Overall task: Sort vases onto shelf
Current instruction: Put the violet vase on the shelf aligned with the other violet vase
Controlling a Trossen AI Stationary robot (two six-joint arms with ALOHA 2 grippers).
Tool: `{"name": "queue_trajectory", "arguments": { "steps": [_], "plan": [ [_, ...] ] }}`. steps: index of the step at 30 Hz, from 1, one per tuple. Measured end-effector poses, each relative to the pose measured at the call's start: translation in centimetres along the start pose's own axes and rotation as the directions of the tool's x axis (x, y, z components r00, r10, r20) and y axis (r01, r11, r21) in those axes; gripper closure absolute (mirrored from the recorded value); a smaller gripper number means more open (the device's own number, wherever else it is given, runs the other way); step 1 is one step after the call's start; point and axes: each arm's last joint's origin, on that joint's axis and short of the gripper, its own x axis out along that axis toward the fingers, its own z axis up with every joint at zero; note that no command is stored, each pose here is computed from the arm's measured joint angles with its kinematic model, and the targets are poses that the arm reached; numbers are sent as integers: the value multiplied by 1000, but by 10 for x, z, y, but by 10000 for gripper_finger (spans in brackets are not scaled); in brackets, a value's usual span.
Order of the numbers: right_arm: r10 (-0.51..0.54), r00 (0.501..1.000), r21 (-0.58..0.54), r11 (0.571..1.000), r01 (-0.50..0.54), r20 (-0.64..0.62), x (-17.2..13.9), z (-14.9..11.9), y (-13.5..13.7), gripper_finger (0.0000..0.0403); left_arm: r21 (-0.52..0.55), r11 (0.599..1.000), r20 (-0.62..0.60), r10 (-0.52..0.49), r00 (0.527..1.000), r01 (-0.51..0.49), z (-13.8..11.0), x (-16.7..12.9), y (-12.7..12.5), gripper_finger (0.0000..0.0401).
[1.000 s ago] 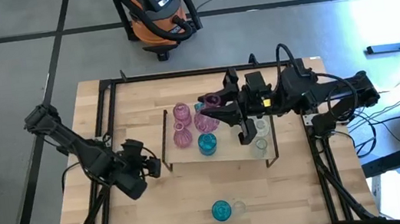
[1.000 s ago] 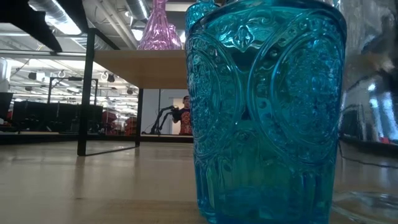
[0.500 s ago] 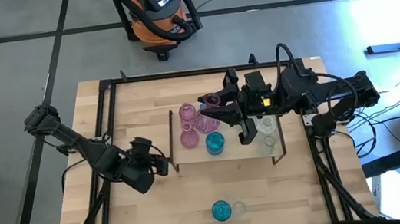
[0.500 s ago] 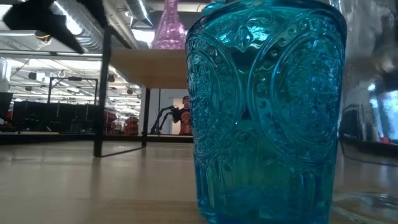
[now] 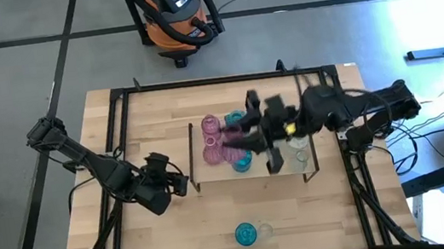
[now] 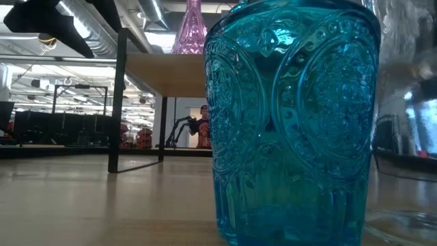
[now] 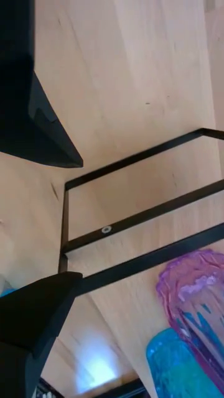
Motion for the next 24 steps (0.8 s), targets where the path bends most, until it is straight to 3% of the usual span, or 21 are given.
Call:
{"name": "queue_trajectory", "arguments": {
  "steps": [6,11,14,17,20,22,24],
  "plan": [
    [-47,993,-33,999,43,-112,16,-33,21,317,-6,998,5,-56,998,56,0,-12,1,119],
    [-134,984,-74,989,126,-115,26,-50,33,317,25,965,80,-261,962,260,6,-38,-5,119],
    [-158,979,-64,987,150,-131,30,-57,31,317,116,889,128,-456,881,443,13,-64,-15,119],
    [-174,975,-46,985,169,-137,33,-59,27,317,298,758,138,-636,759,581,23,-89,-29,119],
    [-177,974,-28,984,175,-142,35,-61,23,317,479,621,96,-740,666,620,27,-100,-39,119],
    [-174,973,-22,985,173,-153,36,-63,20,317,549,574,81,-760,644,608,28,-100,-41,119],
    [-172,973,-13,985,172,-154,37,-62,17,317,574,567,92,-762,642,591,32,-98,-43,119]
  ]
}}
